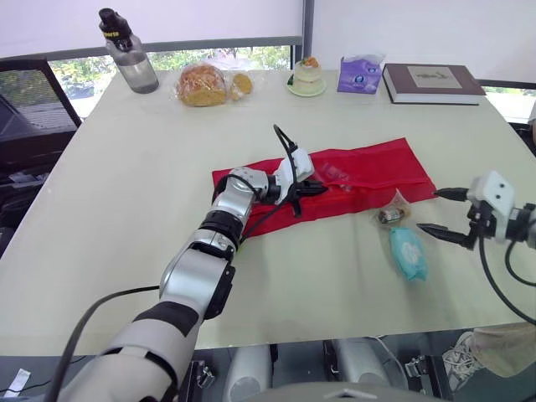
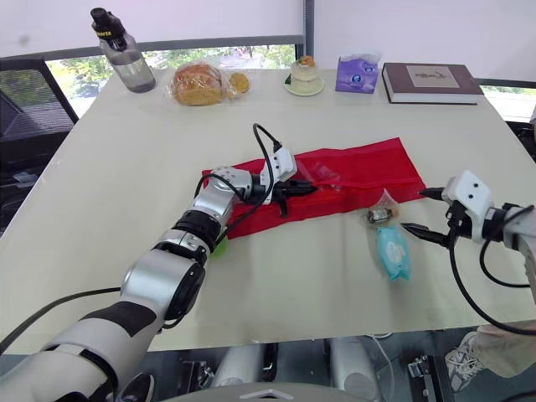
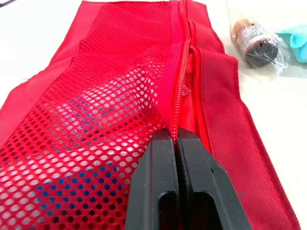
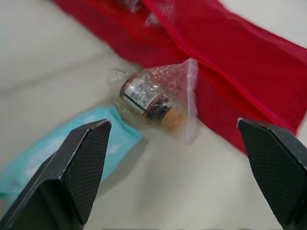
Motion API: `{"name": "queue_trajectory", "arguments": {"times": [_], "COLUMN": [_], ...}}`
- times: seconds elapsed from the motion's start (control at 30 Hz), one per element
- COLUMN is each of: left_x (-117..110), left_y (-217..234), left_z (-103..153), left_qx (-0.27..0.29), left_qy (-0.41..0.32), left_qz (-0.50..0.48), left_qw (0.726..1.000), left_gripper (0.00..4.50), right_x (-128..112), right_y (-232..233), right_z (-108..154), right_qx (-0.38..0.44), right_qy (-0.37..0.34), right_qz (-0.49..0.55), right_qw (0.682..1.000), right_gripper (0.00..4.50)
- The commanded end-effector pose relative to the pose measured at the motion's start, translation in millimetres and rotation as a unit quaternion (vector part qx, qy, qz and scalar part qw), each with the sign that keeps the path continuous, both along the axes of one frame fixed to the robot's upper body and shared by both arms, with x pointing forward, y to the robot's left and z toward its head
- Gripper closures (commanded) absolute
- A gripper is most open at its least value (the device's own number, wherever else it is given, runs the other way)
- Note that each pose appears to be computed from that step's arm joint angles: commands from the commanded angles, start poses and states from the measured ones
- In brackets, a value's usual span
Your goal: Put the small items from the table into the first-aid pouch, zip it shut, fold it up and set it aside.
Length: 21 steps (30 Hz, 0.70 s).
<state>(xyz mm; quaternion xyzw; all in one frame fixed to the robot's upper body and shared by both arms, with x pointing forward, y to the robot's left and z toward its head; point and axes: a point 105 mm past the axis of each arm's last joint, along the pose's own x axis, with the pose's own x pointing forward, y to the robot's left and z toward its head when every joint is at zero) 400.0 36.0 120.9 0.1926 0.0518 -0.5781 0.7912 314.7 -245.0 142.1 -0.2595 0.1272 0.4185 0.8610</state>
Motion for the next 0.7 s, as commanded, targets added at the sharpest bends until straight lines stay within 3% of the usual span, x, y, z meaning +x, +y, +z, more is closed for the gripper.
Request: {"name": "queue_trajectory", "arguments": {"times": [0.03,0.23,0.4,0.43,0.47,0.53,0.7], "left_x": [2.6,4.5,3.7,3.4,3.1,3.1,3.5], "left_y": [-3.4,-2.0,-0.9,-1.2,-1.4,-1.4,-2.0], "left_z": [15.7,18.3,15.8,15.2,15.0,15.5,15.4], "left_qx": [-0.013,-0.016,-0.02,-0.02,-0.02,-0.022,-0.023], "left_qy": [-0.029,-0.034,-0.032,-0.032,-0.031,-0.03,-0.031], "left_qz": [-0.003,0.005,0.01,0.01,0.01,0.011,0.013], "left_qw": [0.999,0.999,0.999,0.999,0.999,0.999,0.999], "left_gripper": [4.5,4.5,4.5,4.5,4.5,4.5,4.5], "right_x": [13.7,36.1,37.5,35.6,33.5,31.0,32.8], "right_y": [6.7,12.7,21.8,22.5,22.3,22.0,24.9], "right_z": [-6.3,-18.6,-25.1,-27.3,-29.2,-29.1,-15.4], "right_qx": [-0.041,-0.1,-0.125,-0.129,-0.133,-0.129,-0.092], "right_qy": [-0.001,0.002,0.005,0.008,0.01,0.01,-0.005], "right_qz": [0.041,0.084,0.129,0.138,0.145,0.149,0.135], "right_qw": [0.998,0.991,0.984,0.982,0.98,0.98,0.987], "right_gripper": [0.02,0.02,0.02,0.55,0.67,1.45,3.87]}}
